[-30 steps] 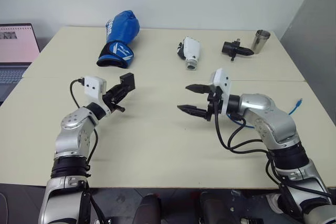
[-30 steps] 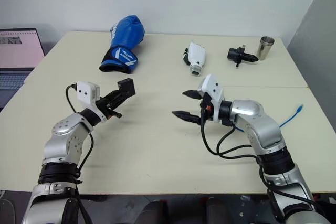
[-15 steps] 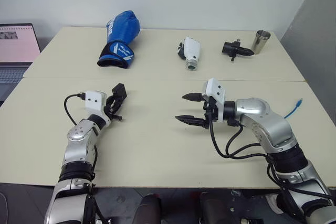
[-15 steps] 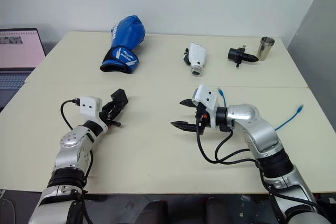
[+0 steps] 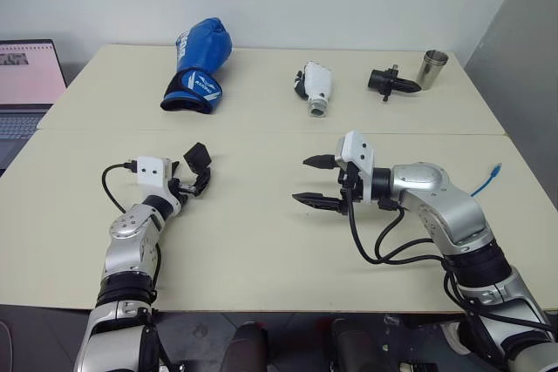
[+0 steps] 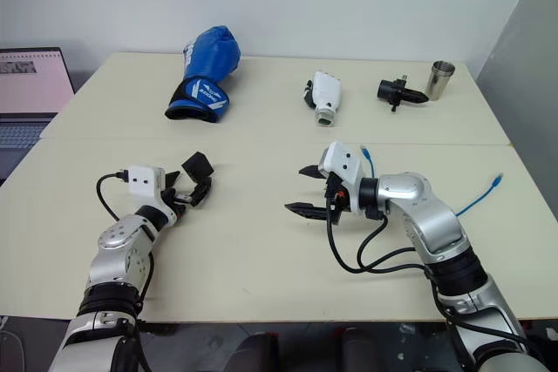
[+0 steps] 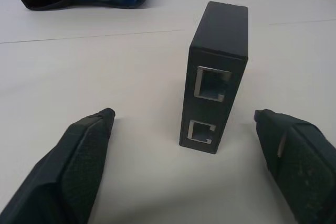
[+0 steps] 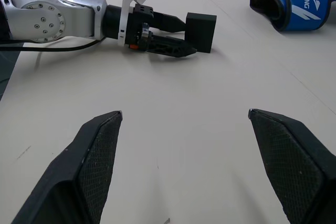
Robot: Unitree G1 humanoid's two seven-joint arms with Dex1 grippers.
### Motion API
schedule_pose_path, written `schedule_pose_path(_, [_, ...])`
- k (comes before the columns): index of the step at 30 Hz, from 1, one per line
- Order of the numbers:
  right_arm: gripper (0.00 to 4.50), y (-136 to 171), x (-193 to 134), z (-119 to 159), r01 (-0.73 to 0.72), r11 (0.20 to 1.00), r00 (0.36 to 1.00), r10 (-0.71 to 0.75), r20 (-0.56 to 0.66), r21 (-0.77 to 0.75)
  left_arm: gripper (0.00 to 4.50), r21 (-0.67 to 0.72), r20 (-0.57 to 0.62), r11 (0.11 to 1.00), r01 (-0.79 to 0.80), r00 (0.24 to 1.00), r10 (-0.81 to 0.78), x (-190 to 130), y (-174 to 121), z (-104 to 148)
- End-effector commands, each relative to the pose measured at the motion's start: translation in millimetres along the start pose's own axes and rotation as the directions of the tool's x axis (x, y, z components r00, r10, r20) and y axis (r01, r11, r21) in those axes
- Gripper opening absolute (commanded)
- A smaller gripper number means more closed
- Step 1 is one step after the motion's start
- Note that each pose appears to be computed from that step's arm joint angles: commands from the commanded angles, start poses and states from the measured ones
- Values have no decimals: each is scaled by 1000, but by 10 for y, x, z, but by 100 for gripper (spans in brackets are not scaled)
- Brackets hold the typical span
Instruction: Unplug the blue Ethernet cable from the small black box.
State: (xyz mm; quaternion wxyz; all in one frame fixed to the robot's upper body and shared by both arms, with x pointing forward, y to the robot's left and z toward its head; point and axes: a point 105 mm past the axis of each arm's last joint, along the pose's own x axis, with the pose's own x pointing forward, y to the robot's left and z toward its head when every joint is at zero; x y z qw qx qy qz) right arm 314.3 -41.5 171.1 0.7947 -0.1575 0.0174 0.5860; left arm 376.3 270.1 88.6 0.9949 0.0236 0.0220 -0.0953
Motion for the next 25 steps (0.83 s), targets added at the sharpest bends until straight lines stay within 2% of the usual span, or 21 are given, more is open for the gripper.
schedule_pose_path(1, [409, 55, -28, 114, -15, 998, 1000, 16, 24, -59, 446, 56, 16, 998, 3, 1000, -4, -143, 55, 118])
schedule_pose_path(3, [409, 61, -65, 110, -9, 999, 1000, 10, 23, -52, 446, 95, -14, 995, 26, 1000, -25, -224, 32, 151])
schedule_pose_path(9, [409, 98, -319, 92, 23, 1000, 999, -23, 29, 10, 446, 249, -124, 932, 263, 963, -239, -507, -234, 402])
schedule_pose_path(12, [409, 20, -564, 112, 124, 992, 990, -123, 63, 1, 446, 286, -193, 875, 392, 918, -348, -635, -361, 549])
schedule_pose_path(14, [409, -13, -713, 146, 167, 986, 982, -164, 97, -20, 446, 299, -204, 850, 434, 899, -388, -675, -385, 636])
schedule_pose_path(17, [409, -17, -979, 116, 159, 987, 987, -157, 42, -26, 446, 306, -224, 817, 488, 871, -437, -714, -358, 766])
schedule_pose_path(25, [409, -68, -1298, 114, 171, 985, 985, -171, -40, 2, 446, 279, -217, 795, 538, 842, -494, -696, -306, 921])
